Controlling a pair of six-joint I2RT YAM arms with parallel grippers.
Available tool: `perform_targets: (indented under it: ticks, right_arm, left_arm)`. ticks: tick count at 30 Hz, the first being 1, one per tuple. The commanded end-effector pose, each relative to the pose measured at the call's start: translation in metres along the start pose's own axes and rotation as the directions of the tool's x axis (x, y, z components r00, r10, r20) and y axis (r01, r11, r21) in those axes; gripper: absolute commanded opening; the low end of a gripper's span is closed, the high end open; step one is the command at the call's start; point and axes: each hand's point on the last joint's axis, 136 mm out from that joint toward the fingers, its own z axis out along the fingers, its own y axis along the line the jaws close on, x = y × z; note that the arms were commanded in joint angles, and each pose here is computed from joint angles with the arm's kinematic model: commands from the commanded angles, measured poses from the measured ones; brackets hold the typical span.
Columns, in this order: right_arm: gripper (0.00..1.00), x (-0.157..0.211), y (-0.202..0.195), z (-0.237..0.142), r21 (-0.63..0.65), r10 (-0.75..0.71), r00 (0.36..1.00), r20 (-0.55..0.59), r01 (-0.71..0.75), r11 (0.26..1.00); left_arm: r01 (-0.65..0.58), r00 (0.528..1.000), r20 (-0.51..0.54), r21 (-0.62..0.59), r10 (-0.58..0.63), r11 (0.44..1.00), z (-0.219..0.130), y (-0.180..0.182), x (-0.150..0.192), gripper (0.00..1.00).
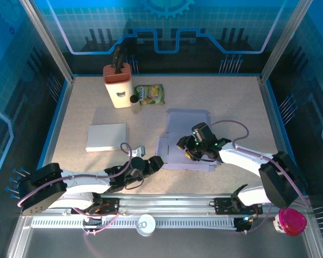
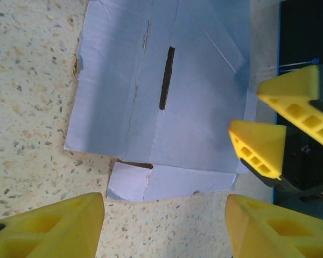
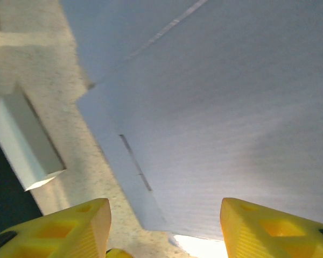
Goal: Fold the paper box
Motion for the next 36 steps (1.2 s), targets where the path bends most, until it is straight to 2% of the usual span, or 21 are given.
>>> perform_targets:
  ticks: [1,8,13,16,25,31,36]
  right_arm:
    - [0.56,-0.02,0.001,-0.008,-0.031,0.015,0.999,0.038,-0.014,0.999]
    - [0.54,-0.05,-0.005,-0.011,-0.046,-0.016,1.0,0.018,0.017,0.999]
    - [0.53,-0.057,-0.011,-0.006,-0.046,-0.012,1.0,0.004,0.012,0.999]
    - [0.52,-0.054,-0.014,-0.001,-0.052,-0.007,1.0,-0.007,0.007,0.999]
    - [0.52,-0.049,-0.021,0.001,-0.05,0.007,1.0,-0.01,-0.008,0.999]
    - [0.52,-0.046,-0.019,-0.001,-0.056,0.006,1.0,-0.012,-0.007,0.998]
    - [0.52,-0.044,-0.016,-0.007,-0.063,-0.004,1.0,0.005,0.004,0.998]
  left_arm:
    - [0.115,0.992,0.043,0.052,-0.117,0.992,0.001,-0.009,-0.004,0.61]
    - [0.233,0.97,0.05,0.08,-0.238,0.969,0.013,-0.007,0.003,0.57]
    - [0.277,0.957,0.066,0.068,-0.282,0.958,0.024,0.004,0.007,0.55]
    - [0.297,0.947,0.097,0.103,-0.307,0.949,0.027,0.009,0.003,0.49]
    - [0.292,0.935,0.154,0.18,-0.32,0.939,0.041,0.018,-0.003,0.3]
    - [0.279,0.927,0.209,0.174,-0.312,0.944,0.041,0.029,-0.006,0.28]
    - [0.267,0.918,0.255,0.174,-0.305,0.948,0.038,0.032,-0.013,0.19]
